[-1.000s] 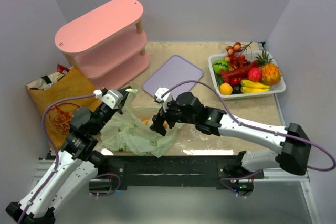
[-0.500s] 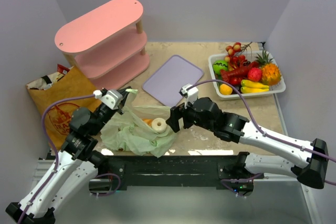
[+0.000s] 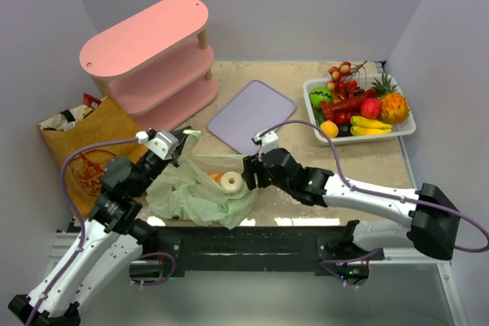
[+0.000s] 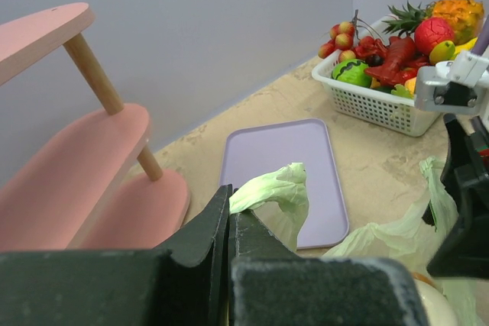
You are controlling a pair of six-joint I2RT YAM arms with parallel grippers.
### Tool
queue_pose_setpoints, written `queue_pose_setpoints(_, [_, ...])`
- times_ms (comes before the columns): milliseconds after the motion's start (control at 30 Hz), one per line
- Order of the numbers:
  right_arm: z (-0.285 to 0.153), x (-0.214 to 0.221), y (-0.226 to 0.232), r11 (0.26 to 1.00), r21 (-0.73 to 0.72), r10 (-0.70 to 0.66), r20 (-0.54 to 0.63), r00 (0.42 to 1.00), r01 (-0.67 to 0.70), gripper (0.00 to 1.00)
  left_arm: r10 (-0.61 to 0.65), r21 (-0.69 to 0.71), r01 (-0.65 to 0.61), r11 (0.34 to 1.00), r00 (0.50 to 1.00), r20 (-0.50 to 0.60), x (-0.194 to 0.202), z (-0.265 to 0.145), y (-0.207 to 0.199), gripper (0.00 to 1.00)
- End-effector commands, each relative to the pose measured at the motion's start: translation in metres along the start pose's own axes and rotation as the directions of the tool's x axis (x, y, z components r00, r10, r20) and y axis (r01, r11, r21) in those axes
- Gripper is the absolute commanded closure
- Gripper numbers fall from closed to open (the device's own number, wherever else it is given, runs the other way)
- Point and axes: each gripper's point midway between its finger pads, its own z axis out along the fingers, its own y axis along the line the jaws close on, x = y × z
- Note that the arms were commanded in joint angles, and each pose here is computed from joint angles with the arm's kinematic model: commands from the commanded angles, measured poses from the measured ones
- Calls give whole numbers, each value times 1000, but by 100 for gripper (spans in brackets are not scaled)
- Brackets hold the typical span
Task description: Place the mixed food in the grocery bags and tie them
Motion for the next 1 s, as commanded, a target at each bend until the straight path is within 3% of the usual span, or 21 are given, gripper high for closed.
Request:
queue_pose_setpoints(0, [8, -56, 0, 998, 49, -51, 225, 973, 41, 47, -17, -8, 18, 1000, 999, 50, -10, 1, 2, 100])
queue_pose_setpoints(33, [3, -65, 2, 998, 48, -60, 247, 967, 50, 54, -19, -9, 19, 1000, 999, 49, -10, 2, 2, 100])
queue_pose_setpoints(67, [-10, -80, 3, 997, 41, -72, 284, 956, 63, 73, -21, -17, 22, 1000, 998, 65, -14, 2, 4, 100])
queue_pose_setpoints(167, [-46, -118, 10, 996, 16, -84, 361, 929, 84, 92, -34, -47, 40, 998, 994, 106, -28, 4, 10, 100])
queue_pose_setpoints(200, [-73, -146, 15, 997, -13, -57, 431, 900, 70, 94, -44, -57, 52, 997, 990, 137, -41, 4, 13, 100])
queue_pose_setpoints(333, [-125, -174, 8, 997, 1, -72, 466, 882, 81, 94, -47, -84, 70, 994, 969, 244, -81, 1, 23, 100])
queue_pose_setpoints(467, [-149, -174, -3, 996, 30, -90, 449, 889, 85, 94, -50, -71, 81, 994, 932, 360, -120, -4, 26, 100])
queue_pose_setpoints(633, [-165, -164, -27, 996, 89, -68, 451, 890, 31, 93, -73, -30, 98, 995, 884, 461, -139, -16, 20, 100])
queue_pose_setpoints(733, [-163, -147, -51, 984, 176, -68, 444, 893, -12, 88, -82, -55, 116, 992, 898, 432, -114, -11, 21, 100])
queue_pose_setpoints(833, [-160, -129, -61, 978, 206, -74, 411, 908, -13, 49, -155, 10, 162, 987, 923, 353, -83, 2, 6, 100])
queue_pose_setpoints(900, [-158, -121, -58, 983, 184, -96, 382, 919, 26, 34, -162, 56, 152, 987, 942, 294, -69, 10, -4, 100])
queue_pose_setpoints(933, [-158, -122, -56, 984, 174, -97, 381, 919, 32, 20, -159, 62, 147, 987, 946, 281, -67, 12, -5, 100])
queue_pose_setpoints(967, [-159, -121, -50, 989, 141, -92, 377, 922, 41, 16, -153, 67, 140, 988, 956, 252, -59, 16, -7, 100])
